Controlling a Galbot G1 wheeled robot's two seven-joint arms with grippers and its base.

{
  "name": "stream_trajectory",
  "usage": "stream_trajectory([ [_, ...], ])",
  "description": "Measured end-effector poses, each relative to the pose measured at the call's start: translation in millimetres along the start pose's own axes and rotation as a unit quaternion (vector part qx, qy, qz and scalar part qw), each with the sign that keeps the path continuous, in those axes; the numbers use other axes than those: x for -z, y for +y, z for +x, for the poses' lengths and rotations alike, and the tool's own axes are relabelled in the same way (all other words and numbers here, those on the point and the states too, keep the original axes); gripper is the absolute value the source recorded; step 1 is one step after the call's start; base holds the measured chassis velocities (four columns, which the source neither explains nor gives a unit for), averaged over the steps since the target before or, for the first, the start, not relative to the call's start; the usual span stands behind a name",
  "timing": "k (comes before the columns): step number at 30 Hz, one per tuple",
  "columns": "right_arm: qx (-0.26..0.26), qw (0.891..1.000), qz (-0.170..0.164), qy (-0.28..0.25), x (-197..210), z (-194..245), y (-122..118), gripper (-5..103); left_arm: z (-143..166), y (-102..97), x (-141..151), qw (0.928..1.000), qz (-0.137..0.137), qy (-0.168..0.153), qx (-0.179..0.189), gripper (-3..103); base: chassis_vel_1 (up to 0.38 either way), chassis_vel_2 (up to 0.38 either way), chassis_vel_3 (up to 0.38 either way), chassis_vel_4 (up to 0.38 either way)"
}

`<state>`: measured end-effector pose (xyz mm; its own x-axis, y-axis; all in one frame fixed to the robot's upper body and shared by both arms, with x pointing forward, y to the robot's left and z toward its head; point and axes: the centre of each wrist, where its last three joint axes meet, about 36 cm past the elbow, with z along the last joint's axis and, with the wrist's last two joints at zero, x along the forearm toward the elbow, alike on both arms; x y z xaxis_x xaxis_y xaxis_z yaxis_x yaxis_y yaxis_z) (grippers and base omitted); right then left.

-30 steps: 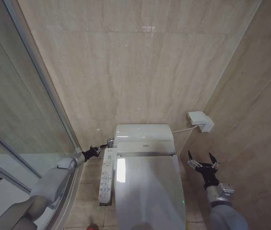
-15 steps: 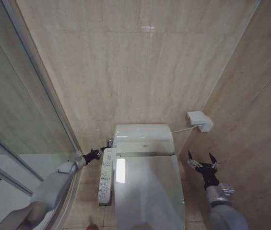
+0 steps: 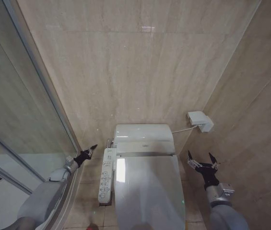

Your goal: Open the toilet lid, clean the toilet bowl with a toilet brush, close the toilet lid, and flush.

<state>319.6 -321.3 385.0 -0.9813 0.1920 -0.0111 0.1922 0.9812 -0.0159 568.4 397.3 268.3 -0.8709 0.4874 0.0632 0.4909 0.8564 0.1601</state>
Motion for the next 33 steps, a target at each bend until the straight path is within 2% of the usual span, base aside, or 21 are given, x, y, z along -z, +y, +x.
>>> stream_trajectory([
  [2,0.0,1.0,0.0,0.0,0.0,0.0,0.0,100,-2.7,-1.1,9.8,0.9993,0.006,-0.018,0.033,0,0.0,0.0,0.0,0.0],
  [4,0.0,1.0,0.0,0.0,0.0,0.0,0.0,100,-7.3,-3.8,22.3,0.9961,0.017,-0.032,0.081,0,0.0,0.0,0.0,0.0],
  [5,0.0,1.0,0.0,0.0,0.0,0.0,0.0,100,-7.3,-3.8,22.3,0.9961,0.017,-0.032,0.081,0,0.0,0.0,0.0,0.0],
  [8,0.0,1.0,0.0,0.0,0.0,0.0,0.0,100,-15.3,-13.6,43.0,0.9856,0.043,-0.043,0.158,0,0.0,0.0,0.0,0.0],
  [9,0.0,1.0,0.0,0.0,0.0,0.0,0.0,100,-17.9,-17.3,49.5,0.9829,0.049,-0.046,0.171,0,0.0,0.0,0.0,0.0],
  [14,0.0,1.0,0.0,0.0,0.0,0.0,0.0,100,-22.5,-37.2,73.1,0.9763,0.065,-0.054,0.199,0,0.0,0.0,0.0,0.0],
  [17,0.0,1.0,0.0,0.0,0.0,0.0,0.0,100,-20.3,-65.4,92.7,0.9705,0.081,-0.038,0.224,0,0.0,0.0,0.0,0.0],
  [22,0.0,1.0,0.0,0.0,0.0,0.0,0.0,100,-8.8,-91.1,104.2,0.9649,0.094,-0.024,0.244,5,0.0,0.0,0.0,0.0],
  [24,0.0,1.0,0.0,0.0,0.0,0.0,0.0,100,-3.1,-95.2,105.6,0.9647,0.097,-0.023,0.244,5,0.0,0.0,0.0,0.0],
  [27,0.0,1.0,0.0,0.0,0.0,0.0,0.0,100,7.1,-95.5,106.3,0.9688,0.094,-0.027,0.228,5,0.0,0.0,0.0,0.0],
  [28,0.0,1.0,0.0,0.0,0.0,0.0,0.0,100,13.3,-93.4,106.2,0.9709,0.09,-0.032,0.22,32,0.0,0.0,0.0,0.0],
  [33,0.0,1.0,0.0,0.0,0.0,0.0,0.0,100,40.5,-84.4,109.9,0.9763,0.074,-0.049,0.197,32,0.0,0.0,0.0,0.0],
])
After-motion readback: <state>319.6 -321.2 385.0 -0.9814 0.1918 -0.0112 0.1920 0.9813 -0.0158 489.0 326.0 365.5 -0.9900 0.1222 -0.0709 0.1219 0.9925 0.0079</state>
